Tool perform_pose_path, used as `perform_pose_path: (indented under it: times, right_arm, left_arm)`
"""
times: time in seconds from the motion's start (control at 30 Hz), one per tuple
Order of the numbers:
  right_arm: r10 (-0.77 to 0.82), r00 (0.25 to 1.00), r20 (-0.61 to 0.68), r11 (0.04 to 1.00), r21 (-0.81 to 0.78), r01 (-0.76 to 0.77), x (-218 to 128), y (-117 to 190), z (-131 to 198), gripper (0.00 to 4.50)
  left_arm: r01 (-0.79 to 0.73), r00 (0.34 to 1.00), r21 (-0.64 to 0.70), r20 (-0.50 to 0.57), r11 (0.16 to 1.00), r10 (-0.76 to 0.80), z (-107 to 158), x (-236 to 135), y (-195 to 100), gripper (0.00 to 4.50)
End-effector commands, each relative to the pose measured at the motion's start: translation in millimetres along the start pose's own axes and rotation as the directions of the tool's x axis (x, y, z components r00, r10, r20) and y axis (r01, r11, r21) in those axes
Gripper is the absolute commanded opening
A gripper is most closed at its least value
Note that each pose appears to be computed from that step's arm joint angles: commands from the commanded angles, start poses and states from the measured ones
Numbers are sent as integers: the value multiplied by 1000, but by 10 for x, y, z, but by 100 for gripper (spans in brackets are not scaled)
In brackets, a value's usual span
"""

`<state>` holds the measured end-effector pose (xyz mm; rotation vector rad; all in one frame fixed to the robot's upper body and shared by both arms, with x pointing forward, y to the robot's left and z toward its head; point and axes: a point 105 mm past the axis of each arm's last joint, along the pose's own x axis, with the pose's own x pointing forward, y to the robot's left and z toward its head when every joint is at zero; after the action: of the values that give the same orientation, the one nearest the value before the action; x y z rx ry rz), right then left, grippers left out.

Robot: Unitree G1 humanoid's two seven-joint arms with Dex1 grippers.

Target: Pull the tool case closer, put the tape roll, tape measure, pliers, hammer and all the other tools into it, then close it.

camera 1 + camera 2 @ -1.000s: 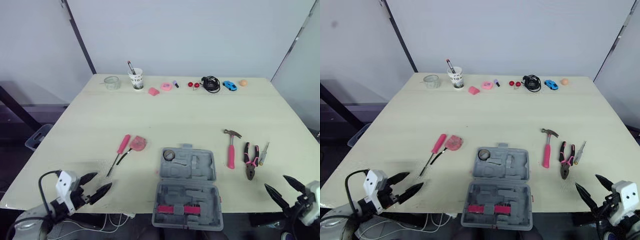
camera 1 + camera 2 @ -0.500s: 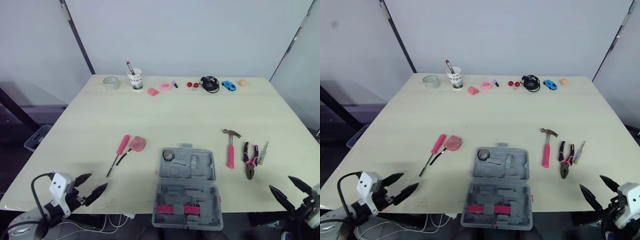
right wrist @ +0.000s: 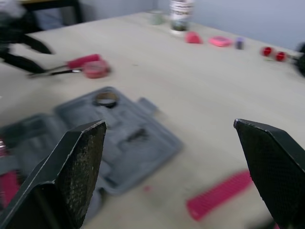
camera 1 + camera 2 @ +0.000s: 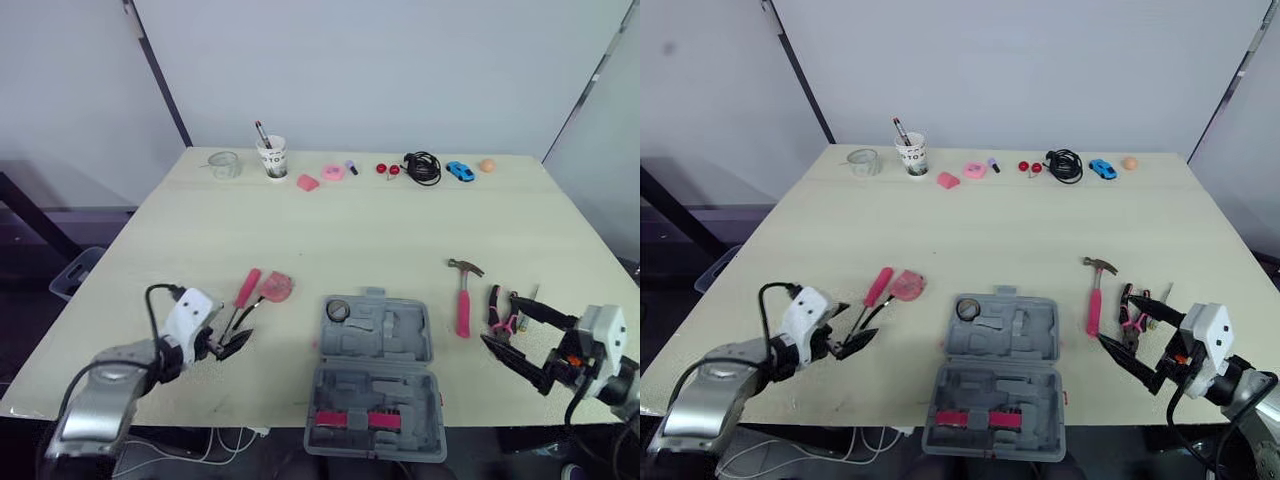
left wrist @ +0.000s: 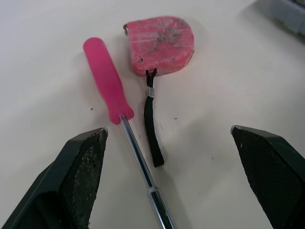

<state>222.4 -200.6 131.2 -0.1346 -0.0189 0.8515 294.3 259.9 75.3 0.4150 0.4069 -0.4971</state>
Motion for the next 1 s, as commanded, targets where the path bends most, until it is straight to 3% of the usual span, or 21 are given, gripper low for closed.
perform_pose_path:
  times: [0.03, 0.2, 0.57, 1.0]
  right_arm:
    - [62, 998, 6, 997, -41, -62, 49, 64, 19, 450]
    - [70, 998, 2, 996, -51, -70, 87, 67, -76, 450]
    - [52, 998, 29, 995, -92, -50, 186, 49, 33, 450]
    - [44, 998, 42, 995, -96, -40, 266, 49, 123, 450]
  left_arm:
    - [3, 999, 82, -51, 997, 1, 146, 98, 20, 442]
    - [47, 996, 97, -77, 994, -40, 246, 301, -31, 442]
    - [59, 995, -123, -75, 991, -69, 160, 553, -176, 442]
    - [11, 1000, -92, -3, 996, -11, 234, 572, -74, 442]
